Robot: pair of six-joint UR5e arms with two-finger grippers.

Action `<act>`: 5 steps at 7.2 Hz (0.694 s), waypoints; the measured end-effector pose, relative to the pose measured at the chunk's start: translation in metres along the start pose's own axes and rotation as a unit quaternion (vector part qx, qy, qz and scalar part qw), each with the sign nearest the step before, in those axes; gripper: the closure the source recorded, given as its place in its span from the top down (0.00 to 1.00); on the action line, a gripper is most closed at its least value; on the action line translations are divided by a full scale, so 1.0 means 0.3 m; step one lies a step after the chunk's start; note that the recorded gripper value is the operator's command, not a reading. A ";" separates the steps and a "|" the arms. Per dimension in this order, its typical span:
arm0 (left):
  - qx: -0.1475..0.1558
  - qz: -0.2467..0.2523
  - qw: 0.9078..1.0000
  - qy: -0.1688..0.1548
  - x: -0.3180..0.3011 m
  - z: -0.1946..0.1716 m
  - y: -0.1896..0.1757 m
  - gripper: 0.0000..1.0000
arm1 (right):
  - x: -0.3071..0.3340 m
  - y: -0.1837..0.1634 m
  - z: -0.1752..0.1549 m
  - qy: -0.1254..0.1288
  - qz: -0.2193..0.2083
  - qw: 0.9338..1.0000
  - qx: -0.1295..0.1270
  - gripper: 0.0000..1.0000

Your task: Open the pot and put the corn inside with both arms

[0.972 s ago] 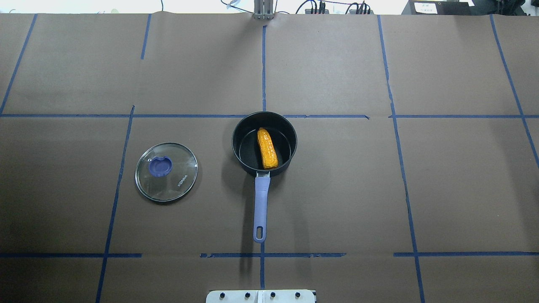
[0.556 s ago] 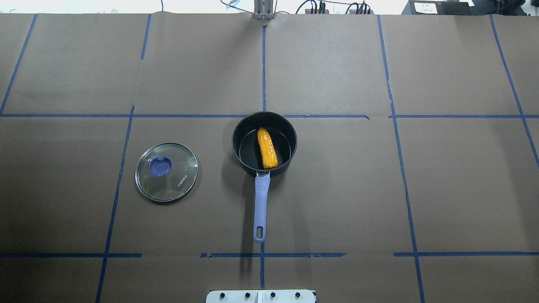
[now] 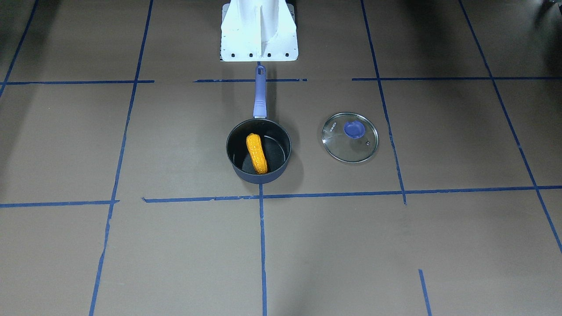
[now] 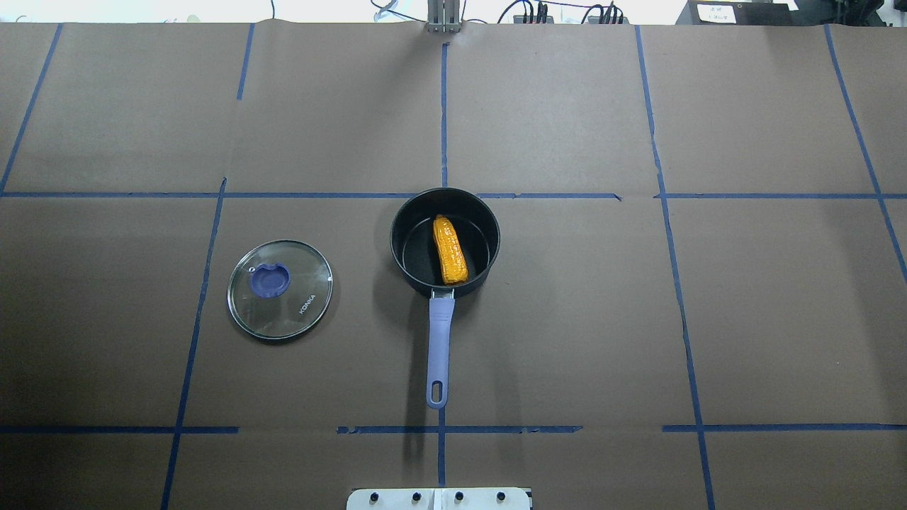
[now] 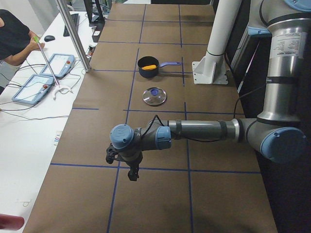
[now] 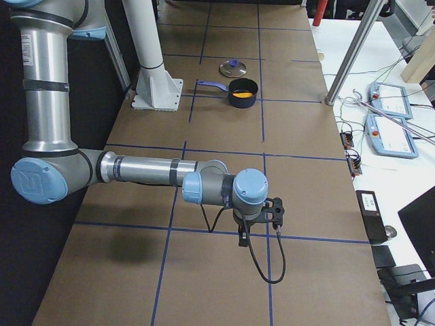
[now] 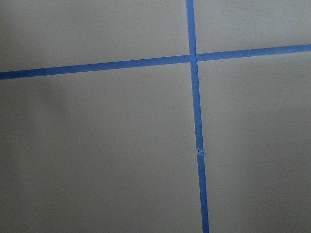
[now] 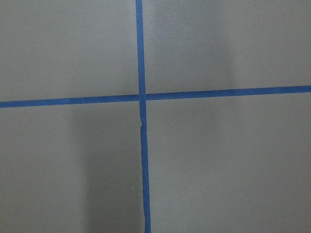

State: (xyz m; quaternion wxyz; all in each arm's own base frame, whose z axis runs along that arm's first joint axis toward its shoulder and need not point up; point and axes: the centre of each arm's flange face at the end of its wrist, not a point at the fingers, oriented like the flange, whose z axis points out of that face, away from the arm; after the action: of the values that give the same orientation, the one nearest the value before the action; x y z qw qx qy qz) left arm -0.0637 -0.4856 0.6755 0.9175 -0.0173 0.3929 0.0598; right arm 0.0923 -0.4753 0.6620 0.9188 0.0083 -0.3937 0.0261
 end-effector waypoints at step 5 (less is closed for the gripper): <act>0.001 -0.002 1.000 0.000 0.004 -0.004 -0.001 1.00 | 0.001 -0.005 0.001 0.012 -0.011 1.000 -0.001 0.99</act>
State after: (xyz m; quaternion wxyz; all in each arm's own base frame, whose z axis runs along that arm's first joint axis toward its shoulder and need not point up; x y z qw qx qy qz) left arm -0.0636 -0.4859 0.6738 0.9177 -0.0171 0.3927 0.0573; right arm 0.0922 -0.4767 0.6625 0.9237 0.0114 -0.3826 0.0159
